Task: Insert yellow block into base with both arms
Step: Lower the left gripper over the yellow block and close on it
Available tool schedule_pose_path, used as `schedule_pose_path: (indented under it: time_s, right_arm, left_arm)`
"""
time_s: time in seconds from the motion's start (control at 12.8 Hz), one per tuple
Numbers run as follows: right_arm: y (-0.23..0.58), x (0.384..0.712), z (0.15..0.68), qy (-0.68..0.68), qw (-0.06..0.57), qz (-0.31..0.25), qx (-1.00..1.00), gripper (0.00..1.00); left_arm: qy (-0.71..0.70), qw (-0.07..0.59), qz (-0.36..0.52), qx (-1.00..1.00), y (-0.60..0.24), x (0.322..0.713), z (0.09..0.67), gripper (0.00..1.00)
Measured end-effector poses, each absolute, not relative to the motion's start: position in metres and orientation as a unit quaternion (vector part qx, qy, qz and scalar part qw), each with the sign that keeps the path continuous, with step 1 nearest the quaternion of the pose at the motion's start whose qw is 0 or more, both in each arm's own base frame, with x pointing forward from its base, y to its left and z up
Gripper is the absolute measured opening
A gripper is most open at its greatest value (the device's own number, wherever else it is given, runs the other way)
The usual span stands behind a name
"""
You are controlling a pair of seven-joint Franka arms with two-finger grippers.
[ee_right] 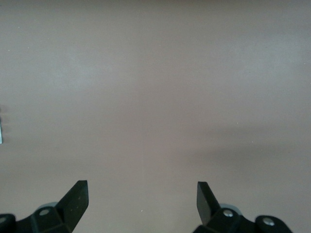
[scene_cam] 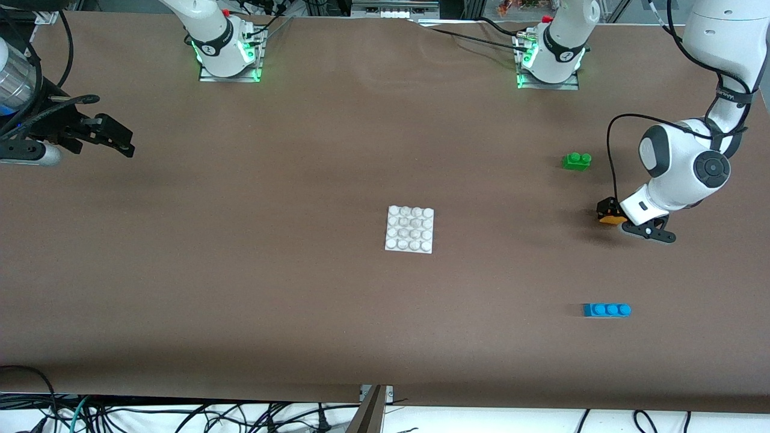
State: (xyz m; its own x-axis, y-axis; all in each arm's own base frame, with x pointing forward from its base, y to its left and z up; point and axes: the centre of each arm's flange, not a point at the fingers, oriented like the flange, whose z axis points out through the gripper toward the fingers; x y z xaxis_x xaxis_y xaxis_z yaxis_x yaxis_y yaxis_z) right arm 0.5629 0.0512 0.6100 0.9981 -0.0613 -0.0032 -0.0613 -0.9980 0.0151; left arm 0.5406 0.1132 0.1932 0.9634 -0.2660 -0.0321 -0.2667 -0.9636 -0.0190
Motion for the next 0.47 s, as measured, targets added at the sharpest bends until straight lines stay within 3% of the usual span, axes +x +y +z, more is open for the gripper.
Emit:
schedule_pose_path:
  time_s: [0.47]
  right_arm:
    - [0.0446, 0.5653, 0.6023, -0.038, 0.009, -0.012, 0.999, 0.99]
  left_arm:
    - [0.137, 0.011, 0.015, -0.99, 0.1216, 0.537, 0.1917, 0.96]
